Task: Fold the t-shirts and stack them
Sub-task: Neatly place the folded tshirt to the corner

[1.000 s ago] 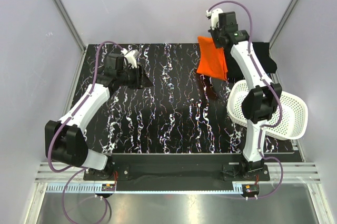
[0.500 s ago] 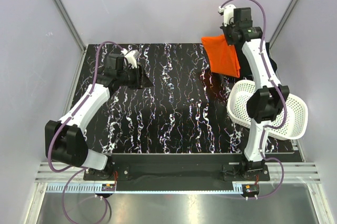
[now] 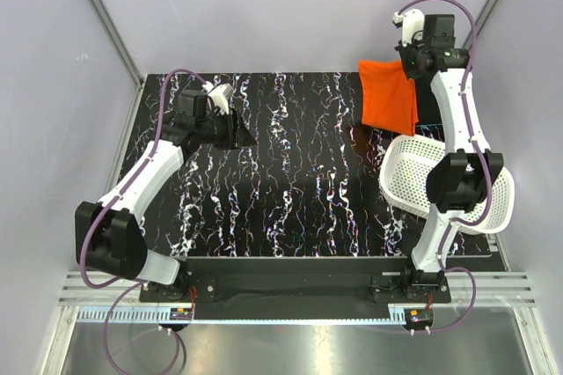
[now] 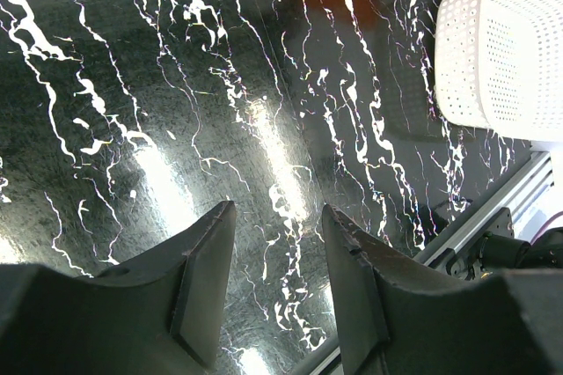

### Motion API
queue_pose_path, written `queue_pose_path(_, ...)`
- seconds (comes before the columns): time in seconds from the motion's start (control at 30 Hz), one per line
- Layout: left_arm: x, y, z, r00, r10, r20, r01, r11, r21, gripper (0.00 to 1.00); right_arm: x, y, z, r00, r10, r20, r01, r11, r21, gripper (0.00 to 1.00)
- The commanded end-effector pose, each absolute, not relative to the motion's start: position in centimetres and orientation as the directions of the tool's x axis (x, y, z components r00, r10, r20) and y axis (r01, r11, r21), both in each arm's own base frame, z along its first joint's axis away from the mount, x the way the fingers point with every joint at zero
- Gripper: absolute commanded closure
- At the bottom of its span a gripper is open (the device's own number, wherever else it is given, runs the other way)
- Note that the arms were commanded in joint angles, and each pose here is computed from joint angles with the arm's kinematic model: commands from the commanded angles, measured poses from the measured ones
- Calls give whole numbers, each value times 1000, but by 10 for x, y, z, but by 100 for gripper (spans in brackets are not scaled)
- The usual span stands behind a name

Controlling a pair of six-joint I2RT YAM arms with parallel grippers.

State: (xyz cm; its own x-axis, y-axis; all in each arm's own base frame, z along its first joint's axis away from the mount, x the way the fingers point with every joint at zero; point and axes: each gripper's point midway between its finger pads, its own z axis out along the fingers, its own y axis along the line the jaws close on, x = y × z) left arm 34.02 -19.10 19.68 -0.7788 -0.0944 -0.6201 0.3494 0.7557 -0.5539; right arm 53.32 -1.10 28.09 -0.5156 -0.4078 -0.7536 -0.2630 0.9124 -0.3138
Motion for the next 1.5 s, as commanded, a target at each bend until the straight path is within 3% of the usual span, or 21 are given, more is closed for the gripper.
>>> queue_pose_path(0.0, 342, -195, 209, -751, -98, -653, 391, 731, -559, 51, 527, -33, 330, -406, -423, -810, -242, 905, -351, 100)
queue_pose_path(0.63, 343, -198, 204, -769, -99, -632, 381, 722, -577, 50, 548, -86, 332, -333, -472, -817, -294, 875, -385, 100)
queue_pose_path(1.2, 348, -193, 202, -759, -94, -644, 379, 741, -555, 48, 631, -139, 266, -322, -395, -860, -277, 908, -314, 100)
queue_pose_path(1.3, 348, -192, 203, -760, -95, -643, 379, 738, -558, 48, 644, -151, 256, -325, -385, -863, -234, 918, -322, 96)
queue_pose_path(1.47, 348, -190, 205, -754, -97, -650, 380, 743, -551, 48, 670, -181, 249, -287, -349, -892, -94, 937, -336, 81)
